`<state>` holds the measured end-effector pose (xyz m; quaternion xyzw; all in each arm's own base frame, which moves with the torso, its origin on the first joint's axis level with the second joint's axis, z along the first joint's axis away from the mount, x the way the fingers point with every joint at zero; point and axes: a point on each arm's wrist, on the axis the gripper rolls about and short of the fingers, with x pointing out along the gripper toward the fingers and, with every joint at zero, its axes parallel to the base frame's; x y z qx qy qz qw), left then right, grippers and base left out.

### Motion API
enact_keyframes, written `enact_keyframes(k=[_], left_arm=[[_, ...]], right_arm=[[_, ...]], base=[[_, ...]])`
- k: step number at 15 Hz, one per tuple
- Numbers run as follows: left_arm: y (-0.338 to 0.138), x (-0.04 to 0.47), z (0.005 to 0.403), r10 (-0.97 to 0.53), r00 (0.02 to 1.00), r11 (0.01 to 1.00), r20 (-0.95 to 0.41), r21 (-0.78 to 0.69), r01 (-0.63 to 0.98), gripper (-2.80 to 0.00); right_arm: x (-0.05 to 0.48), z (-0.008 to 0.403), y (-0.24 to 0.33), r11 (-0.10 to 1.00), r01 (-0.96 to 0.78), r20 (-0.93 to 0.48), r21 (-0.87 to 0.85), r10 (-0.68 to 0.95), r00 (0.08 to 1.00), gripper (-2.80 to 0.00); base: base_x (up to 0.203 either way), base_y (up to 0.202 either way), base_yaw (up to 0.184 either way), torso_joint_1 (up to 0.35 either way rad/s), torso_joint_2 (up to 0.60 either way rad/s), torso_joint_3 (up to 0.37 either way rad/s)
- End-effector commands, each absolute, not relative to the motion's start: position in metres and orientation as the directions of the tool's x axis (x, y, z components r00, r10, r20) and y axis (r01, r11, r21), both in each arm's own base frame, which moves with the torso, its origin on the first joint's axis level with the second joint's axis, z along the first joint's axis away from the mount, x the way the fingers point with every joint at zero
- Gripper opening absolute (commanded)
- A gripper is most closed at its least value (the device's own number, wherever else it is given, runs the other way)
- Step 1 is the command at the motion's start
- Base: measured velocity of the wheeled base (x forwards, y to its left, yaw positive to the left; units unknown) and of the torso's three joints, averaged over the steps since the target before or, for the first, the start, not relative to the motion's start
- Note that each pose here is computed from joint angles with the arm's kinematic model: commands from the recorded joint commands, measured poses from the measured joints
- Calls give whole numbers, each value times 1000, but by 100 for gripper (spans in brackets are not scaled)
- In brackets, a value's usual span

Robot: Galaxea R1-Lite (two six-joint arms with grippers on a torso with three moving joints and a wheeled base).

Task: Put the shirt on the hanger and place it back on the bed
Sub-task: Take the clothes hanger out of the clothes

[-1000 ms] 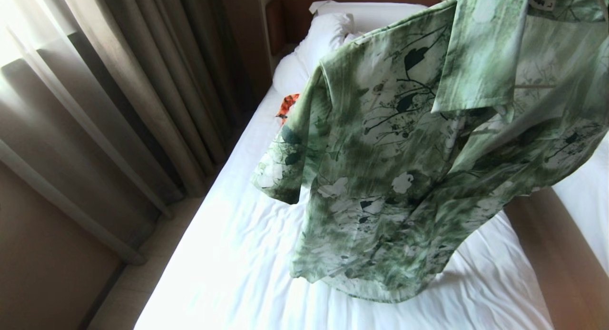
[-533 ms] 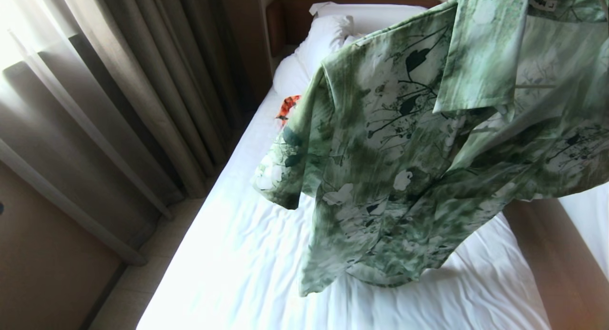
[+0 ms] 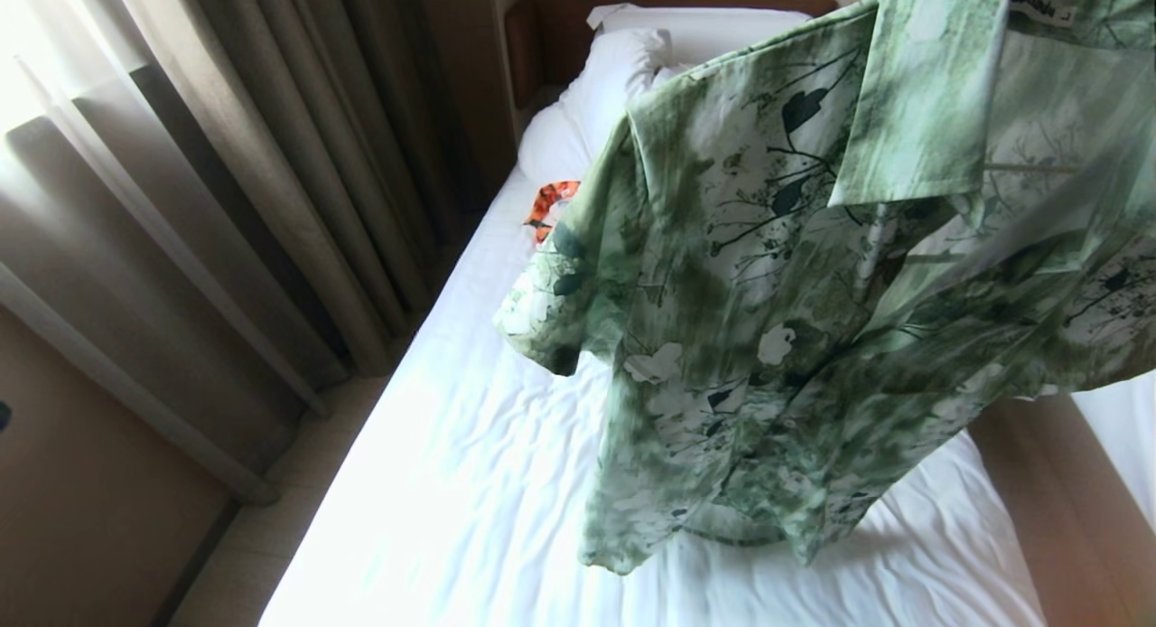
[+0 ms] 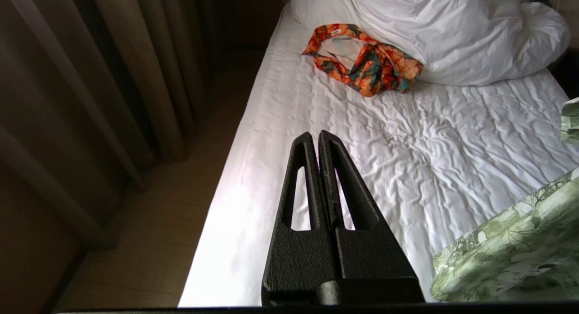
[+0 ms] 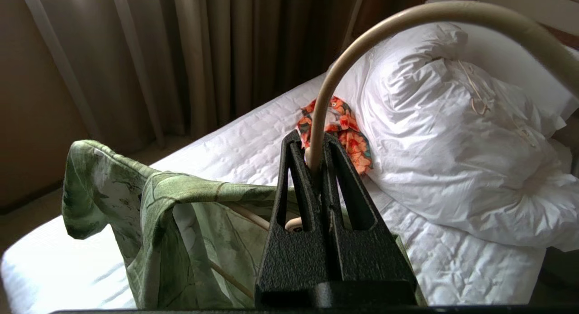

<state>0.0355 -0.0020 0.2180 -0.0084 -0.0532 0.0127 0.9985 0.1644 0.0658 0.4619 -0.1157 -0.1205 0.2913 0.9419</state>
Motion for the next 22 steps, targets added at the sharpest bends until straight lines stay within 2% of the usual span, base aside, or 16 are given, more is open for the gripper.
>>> enact_keyframes(k=[1,11,15,18,22], left_arm=[[-2,35,217,28,994,999,106,-18,-27,-280],[-1,27,210,2,996,1000,90,-12,-1,-280],[-5,31,235,-133,988,990,82,-41,136,-280],[-13,47,250,-303,953,948,3,-99,302,-280],[-26,75,258,-435,899,893,-50,-152,423,-280]], right_arm=[[163,463,66,805,-528,166,-269,579,798,-280],[163,464,66,807,-533,166,-256,580,798,-280],[162,460,69,793,-563,133,-231,599,789,-280],[163,460,70,793,-564,130,-231,600,789,-280],[173,455,74,787,-575,100,-224,606,789,-280]], base=[[0,0,0,0,0,0],[0,0,0,0,0,0],[0,0,0,0,0,0],[0,0,0,0,0,0],[0,0,0,0,0,0]])
